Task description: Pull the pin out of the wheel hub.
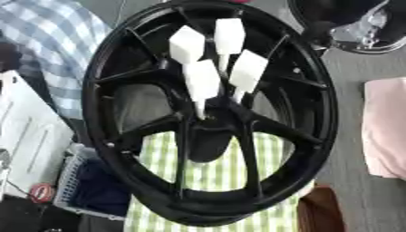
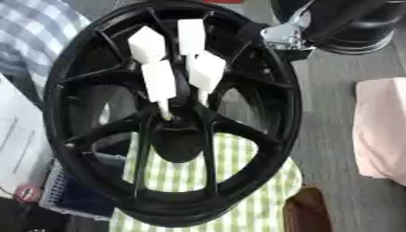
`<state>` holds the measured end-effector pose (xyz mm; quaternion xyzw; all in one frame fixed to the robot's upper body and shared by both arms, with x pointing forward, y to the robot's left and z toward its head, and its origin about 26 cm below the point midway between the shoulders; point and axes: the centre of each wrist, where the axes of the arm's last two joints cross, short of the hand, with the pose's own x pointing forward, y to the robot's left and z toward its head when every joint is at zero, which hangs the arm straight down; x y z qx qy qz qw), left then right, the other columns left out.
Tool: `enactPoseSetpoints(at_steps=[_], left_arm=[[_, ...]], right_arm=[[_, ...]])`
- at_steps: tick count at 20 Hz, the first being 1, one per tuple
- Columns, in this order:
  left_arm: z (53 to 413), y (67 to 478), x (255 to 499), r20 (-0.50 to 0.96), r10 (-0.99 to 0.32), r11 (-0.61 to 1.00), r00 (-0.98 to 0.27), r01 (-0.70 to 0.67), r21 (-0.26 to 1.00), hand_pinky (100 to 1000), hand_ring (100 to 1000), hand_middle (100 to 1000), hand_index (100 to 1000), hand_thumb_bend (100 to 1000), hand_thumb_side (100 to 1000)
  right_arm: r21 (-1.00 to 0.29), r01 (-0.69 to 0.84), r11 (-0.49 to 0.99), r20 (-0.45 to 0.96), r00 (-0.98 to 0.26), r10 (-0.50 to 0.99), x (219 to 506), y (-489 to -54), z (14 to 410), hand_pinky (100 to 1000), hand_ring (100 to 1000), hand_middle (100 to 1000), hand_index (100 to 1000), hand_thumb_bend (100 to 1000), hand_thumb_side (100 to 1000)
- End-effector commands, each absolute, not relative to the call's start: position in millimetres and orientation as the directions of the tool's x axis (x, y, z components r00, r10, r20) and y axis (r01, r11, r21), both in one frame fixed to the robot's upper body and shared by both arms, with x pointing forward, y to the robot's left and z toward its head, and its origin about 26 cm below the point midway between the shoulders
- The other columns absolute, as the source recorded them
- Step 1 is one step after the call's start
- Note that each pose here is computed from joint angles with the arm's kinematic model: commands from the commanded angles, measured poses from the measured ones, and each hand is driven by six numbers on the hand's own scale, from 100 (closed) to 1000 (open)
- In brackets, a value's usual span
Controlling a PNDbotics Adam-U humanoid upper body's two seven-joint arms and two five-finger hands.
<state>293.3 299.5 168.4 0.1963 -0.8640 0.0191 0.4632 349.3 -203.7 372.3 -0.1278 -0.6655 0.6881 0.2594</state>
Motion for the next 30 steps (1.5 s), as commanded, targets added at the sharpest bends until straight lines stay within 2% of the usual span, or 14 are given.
enactPoseSetpoints(at_steps=[1,30], left_arm=[[177.7,301.3,292.4,0.786,-0.341,0.919,-0.515,-0.357,0.165,704,659,589,759,100,690],[187.9,294.7,294.9,0.768,-0.325,0.929,-0.552,-0.340,0.149,705,661,590,759,100,697]], right_arm=[[-0.987,-0.160,0.008,0.140,-0.840,0.524,355.5,-204.5,377.9,883,828,736,784,347,417],[-0.993,-0.113,0.038,0.114,-0.813,0.570,385.5,-187.0,366.9,888,855,766,805,363,435]])
